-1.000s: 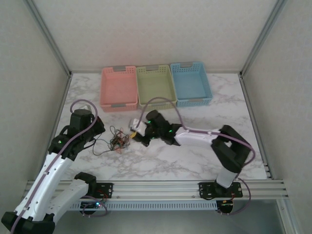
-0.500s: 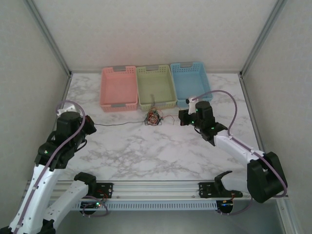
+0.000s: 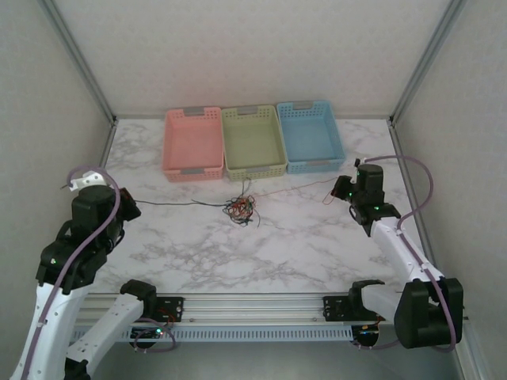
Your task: Untangle the cables
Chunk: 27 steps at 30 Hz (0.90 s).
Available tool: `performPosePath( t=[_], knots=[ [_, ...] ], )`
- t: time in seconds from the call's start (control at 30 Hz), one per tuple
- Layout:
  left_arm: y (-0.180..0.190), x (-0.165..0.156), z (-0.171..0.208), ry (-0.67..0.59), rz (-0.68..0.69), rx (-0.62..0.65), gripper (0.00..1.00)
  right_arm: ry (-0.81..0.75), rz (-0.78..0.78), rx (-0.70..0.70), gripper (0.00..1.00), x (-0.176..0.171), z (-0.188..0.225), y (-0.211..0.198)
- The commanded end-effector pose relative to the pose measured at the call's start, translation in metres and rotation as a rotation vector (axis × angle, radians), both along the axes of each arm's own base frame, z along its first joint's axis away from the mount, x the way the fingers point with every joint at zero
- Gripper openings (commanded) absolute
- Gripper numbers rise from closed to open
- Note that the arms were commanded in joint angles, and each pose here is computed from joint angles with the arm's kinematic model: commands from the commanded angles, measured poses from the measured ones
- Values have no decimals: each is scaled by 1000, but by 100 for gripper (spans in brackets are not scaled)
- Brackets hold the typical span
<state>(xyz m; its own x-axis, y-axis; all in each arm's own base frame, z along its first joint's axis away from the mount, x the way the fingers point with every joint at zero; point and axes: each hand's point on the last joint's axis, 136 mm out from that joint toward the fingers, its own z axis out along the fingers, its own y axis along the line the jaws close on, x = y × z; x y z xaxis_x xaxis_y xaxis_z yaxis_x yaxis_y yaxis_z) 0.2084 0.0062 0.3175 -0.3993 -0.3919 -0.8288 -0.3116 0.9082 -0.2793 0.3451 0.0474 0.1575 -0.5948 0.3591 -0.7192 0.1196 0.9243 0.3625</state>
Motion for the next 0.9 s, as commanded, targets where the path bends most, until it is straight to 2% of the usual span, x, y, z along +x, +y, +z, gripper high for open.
performPosePath(
  t=[0.0,0.1,0.3,0.5,0.6,0.73,0.87],
  knots=[
    [16,-8,3,14,50,70,0,55,-159,-45,0,-7,-5,-37],
    [21,-12,12,0,63,97,0,78,-248,23,0,-7,-11,-61],
    [38,-27,41,-39,110,169,0,157,-392,45,0,-13,-34,-92],
    [55,-44,62,-75,164,233,0,182,-438,29,0,-17,-46,-102],
    [36,-33,48,-58,76,172,0,182,-407,56,0,-16,-49,-96],
    [-9,-4,-1,60,-95,48,0,181,-401,44,0,-20,-48,-96],
    [-62,17,-55,166,-273,-145,0,182,-293,104,0,-16,-45,-74]
  ],
)
